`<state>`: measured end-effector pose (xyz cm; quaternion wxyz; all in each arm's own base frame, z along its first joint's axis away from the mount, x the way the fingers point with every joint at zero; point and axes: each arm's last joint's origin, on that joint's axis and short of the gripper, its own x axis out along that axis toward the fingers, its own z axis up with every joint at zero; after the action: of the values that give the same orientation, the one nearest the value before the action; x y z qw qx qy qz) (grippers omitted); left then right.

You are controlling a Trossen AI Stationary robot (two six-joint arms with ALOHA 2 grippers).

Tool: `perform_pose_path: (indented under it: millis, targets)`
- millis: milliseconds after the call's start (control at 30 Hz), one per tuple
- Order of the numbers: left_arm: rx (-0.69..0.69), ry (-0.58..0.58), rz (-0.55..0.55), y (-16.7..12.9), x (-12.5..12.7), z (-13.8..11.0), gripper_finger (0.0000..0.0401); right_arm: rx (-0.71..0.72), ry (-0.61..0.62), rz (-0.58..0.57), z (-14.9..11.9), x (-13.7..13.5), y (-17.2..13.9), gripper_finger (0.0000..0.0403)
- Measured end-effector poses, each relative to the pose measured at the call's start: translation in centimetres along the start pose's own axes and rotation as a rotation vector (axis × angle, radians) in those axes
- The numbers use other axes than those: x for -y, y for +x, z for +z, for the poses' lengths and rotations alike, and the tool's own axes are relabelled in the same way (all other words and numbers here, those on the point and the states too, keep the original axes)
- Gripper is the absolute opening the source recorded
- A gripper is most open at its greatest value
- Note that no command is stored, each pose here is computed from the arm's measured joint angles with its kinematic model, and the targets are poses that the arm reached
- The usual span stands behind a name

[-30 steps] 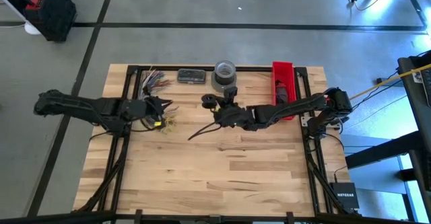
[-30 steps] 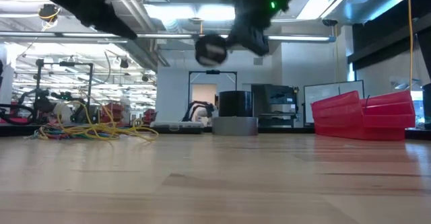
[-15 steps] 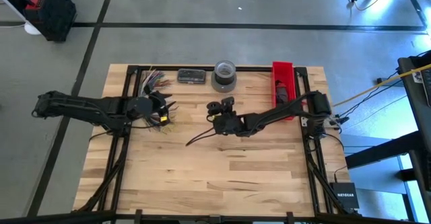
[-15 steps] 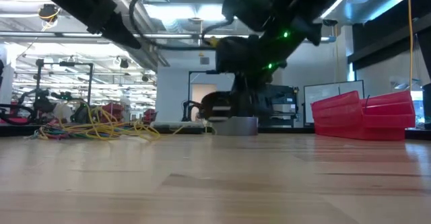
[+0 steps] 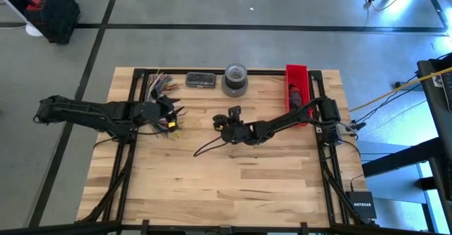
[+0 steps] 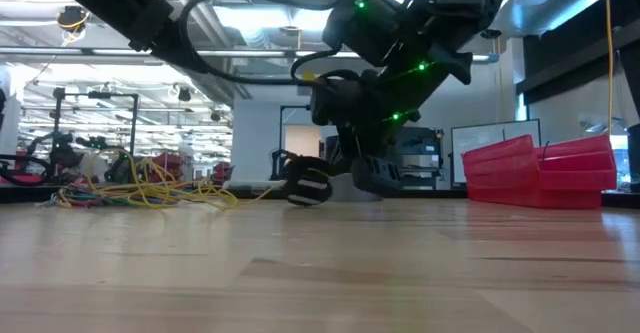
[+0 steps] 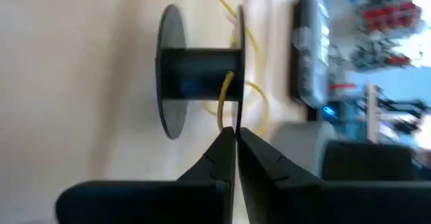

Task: Coil cords
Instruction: Uncoil the yellow wire from the spool, then return to Home Position

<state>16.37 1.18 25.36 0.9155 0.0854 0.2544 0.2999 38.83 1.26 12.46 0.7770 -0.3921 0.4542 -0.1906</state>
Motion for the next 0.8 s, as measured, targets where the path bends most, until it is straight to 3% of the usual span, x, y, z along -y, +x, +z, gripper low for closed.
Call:
perform_pose_path:
  millis: [200, 367, 567, 700, 800]
  targets:
    - [0.000, 0.000, 0.000, 0.0, 0.0, 0.0, 0.0150, 0.061, 0.009, 0.111, 0.1, -0.1, 0.2, 0.0033]
    - [0.000, 0.000, 0.000, 0.0, 0.0, 0.0, 0.0150, 0.053, 0.013, 0.108, 0.0, 0.0, 0.3, 0.0060]
    - [0.001, 0.022, 0.000, 0.0, 0.0, 0.0, 0.0150, 0.021, -0.005, 0.038, 0.3, 0.3, 0.1, 0.0123]
    - [0.012, 0.044, 0.000, 0.0, 0.0, 0.1, 0.0150, -0.014, -0.034, -0.033, 1.5, 0.9, -2.2, 0.0149]
    - [0.049, 0.054, 0.001, 0.0, 0.0, 0.6, 0.0150, 0.032, 0.013, -0.009, 2.1, 2.1, -5.1, 0.0153]
